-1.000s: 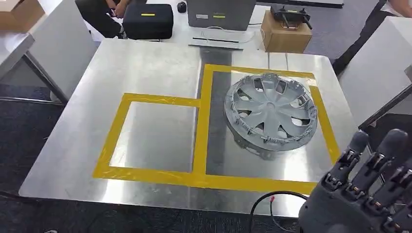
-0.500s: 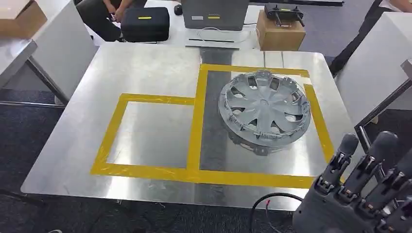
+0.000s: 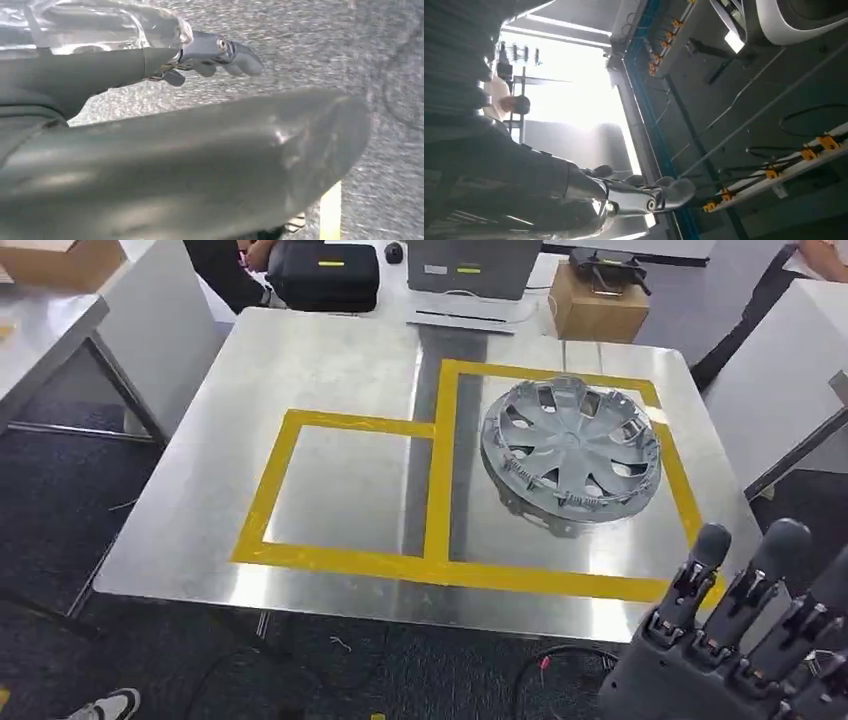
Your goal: Take the parts from the cabinet and place them on the table.
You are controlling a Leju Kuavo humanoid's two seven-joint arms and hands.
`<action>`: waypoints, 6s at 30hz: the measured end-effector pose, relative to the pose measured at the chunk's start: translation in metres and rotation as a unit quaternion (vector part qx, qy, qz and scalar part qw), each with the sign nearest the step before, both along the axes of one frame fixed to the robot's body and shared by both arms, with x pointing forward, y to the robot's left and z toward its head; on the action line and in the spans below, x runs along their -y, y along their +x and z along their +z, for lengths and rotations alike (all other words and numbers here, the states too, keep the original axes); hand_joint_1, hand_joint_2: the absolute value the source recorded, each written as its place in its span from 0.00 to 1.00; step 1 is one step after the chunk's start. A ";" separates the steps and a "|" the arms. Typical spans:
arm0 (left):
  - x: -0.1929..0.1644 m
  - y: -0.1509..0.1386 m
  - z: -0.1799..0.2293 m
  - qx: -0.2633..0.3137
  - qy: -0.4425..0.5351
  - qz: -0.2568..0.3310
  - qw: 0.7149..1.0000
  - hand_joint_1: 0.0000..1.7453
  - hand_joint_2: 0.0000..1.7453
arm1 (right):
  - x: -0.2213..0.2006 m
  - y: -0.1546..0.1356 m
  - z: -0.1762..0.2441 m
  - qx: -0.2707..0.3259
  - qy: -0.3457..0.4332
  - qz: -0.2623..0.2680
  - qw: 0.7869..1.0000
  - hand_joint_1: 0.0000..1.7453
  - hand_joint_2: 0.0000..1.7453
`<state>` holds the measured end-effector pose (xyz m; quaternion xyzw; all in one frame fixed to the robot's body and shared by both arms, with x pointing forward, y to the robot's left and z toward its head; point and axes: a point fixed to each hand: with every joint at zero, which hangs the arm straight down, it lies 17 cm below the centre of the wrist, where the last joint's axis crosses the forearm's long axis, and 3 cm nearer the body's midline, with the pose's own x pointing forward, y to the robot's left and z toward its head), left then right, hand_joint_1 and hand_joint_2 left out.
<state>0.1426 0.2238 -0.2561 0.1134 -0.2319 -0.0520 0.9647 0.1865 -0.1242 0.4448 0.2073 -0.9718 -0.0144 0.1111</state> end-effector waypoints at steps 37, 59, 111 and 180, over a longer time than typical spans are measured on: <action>-0.013 -0.007 -0.005 -0.031 0.017 0.006 0.999 0.00 0.00 | 0.012 0.011 -0.038 -0.095 -0.001 -0.011 0.995 0.00 1.00; -0.013 -0.017 -0.009 -0.059 0.022 -0.026 0.998 0.00 0.00 | 0.018 0.012 -0.060 -0.141 -0.024 -0.050 0.989 0.00 1.00; 0.003 -0.018 -0.008 -0.064 0.015 -0.073 0.995 0.00 0.00 | 0.052 0.028 -0.064 -0.161 -0.016 -0.214 0.963 0.00 0.00; 0.031 -0.043 -0.013 -0.111 0.038 -0.289 0.950 0.00 0.00 | 0.081 0.036 -0.041 -0.135 0.033 -0.268 0.953 0.00 0.00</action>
